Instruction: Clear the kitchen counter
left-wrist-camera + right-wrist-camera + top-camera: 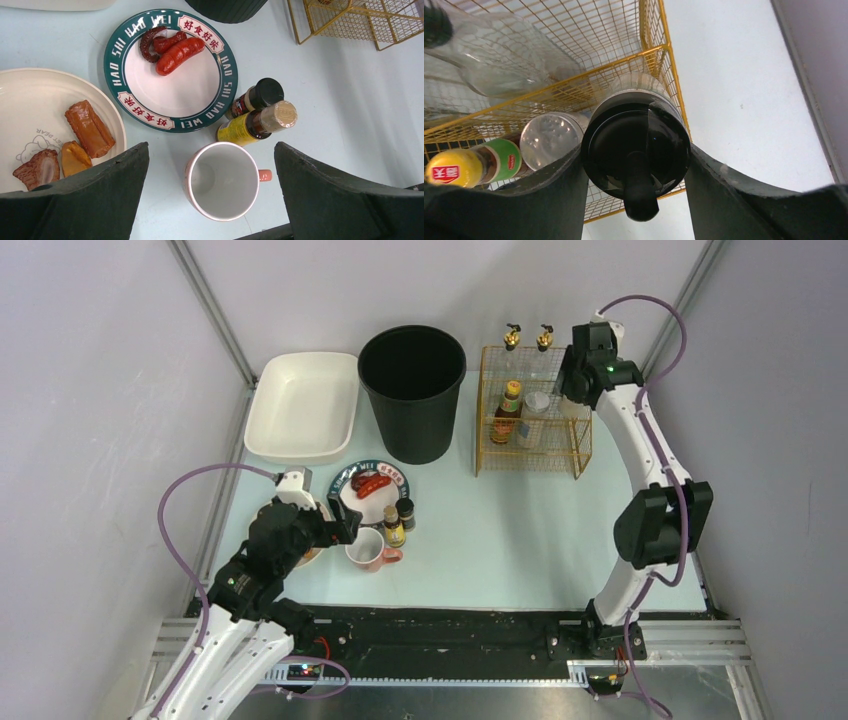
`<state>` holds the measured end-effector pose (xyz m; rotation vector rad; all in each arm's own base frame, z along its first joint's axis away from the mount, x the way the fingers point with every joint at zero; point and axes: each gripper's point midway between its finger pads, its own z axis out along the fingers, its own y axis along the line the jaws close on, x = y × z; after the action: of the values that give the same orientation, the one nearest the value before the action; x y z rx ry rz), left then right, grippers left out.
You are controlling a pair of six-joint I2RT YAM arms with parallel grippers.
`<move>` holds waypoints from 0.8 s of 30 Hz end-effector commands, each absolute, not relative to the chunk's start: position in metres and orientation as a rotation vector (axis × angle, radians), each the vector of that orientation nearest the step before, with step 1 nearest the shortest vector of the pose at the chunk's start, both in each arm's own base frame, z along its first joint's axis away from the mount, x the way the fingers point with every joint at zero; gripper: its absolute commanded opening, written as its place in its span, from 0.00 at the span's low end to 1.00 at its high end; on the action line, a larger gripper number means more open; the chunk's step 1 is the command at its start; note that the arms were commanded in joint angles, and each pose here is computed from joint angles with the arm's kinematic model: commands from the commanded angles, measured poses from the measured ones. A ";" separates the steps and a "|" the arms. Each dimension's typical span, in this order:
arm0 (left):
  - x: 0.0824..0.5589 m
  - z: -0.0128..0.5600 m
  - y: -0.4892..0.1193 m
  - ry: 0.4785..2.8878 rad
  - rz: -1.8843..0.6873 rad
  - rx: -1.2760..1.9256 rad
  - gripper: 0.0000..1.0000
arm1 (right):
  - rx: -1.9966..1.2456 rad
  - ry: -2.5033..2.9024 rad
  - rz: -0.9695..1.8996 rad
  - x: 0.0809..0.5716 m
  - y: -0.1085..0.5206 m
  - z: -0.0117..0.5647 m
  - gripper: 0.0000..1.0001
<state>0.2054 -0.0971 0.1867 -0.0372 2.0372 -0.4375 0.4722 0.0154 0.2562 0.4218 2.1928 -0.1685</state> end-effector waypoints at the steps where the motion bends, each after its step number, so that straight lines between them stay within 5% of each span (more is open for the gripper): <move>1: 0.209 0.200 -0.098 2.008 -0.446 -0.047 0.98 | 0.421 2.098 -0.064 0.502 0.021 0.276 0.03; 15: 0.210 0.197 -0.099 2.022 -0.439 -0.047 0.98 | 0.445 2.271 -0.037 0.517 0.027 0.194 0.01; 24: 0.210 0.198 -0.098 2.018 -0.435 -0.050 0.98 | 0.463 2.342 -0.029 0.525 0.032 0.168 0.09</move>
<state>0.2072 -0.0971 0.1817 -0.0384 2.0600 -0.4233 0.5034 0.0248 0.1587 0.4235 2.4001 -0.0932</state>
